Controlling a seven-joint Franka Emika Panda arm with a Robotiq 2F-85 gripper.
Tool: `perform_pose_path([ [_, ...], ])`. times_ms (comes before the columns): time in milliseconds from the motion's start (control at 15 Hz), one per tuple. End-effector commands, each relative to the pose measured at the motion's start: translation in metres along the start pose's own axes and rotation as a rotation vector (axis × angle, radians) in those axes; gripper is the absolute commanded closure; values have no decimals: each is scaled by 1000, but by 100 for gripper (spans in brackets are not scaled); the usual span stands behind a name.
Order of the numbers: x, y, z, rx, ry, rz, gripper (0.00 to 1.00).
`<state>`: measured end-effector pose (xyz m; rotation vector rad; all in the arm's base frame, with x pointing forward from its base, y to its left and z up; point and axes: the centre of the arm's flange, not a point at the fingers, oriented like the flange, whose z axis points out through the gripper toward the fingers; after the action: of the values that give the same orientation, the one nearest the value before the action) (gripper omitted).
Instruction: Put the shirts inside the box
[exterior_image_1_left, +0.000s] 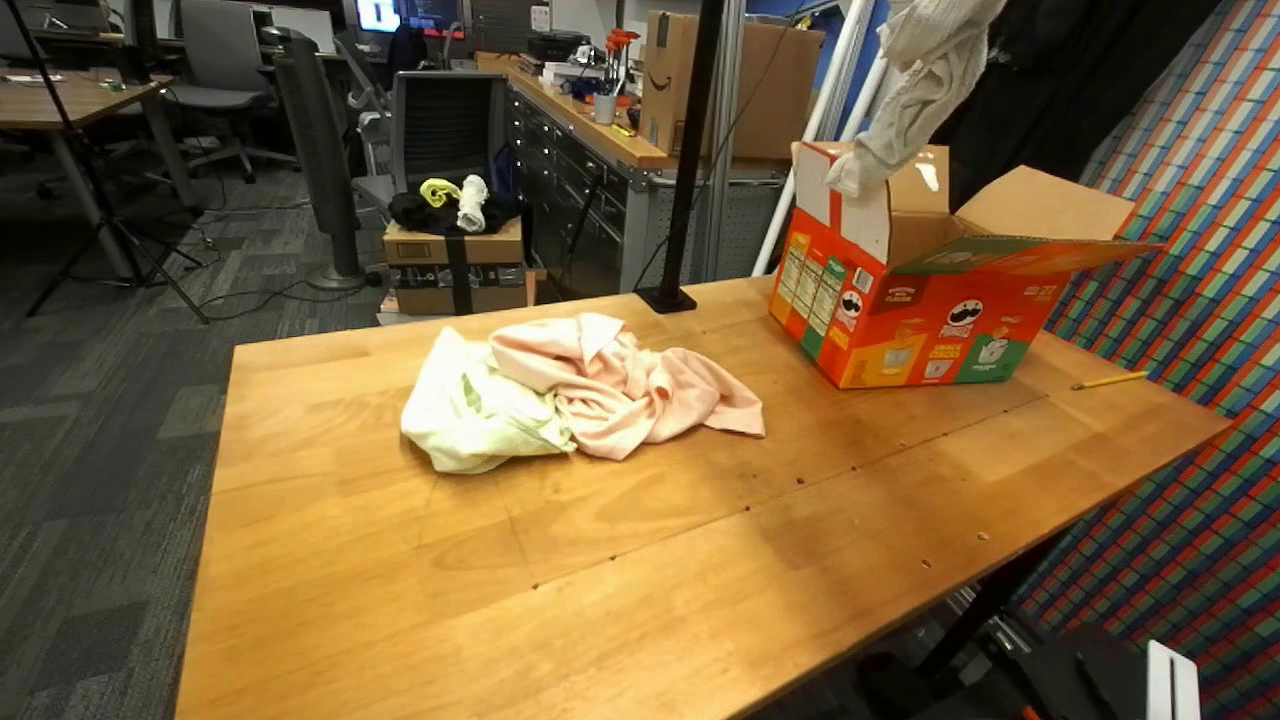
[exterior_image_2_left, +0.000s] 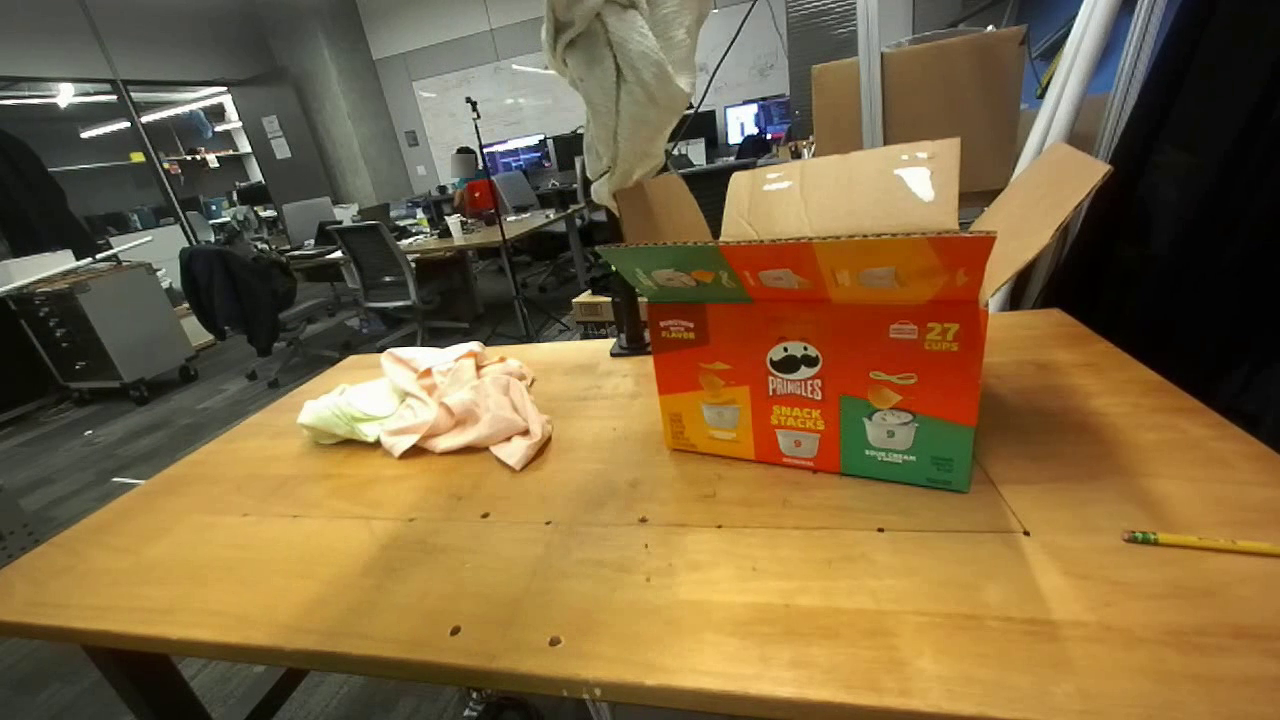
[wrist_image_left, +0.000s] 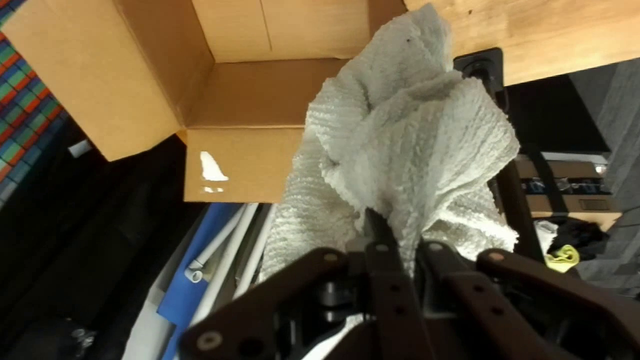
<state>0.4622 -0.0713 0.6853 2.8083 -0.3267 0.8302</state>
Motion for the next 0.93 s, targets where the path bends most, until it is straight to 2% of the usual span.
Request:
perform_pose_path([
  [0, 12, 21, 4, -66, 29, 75, 98],
  [333, -15, 11, 35, -64, -31, 71, 98],
  [867, -93, -22, 114, -6, -213, 7, 98],
])
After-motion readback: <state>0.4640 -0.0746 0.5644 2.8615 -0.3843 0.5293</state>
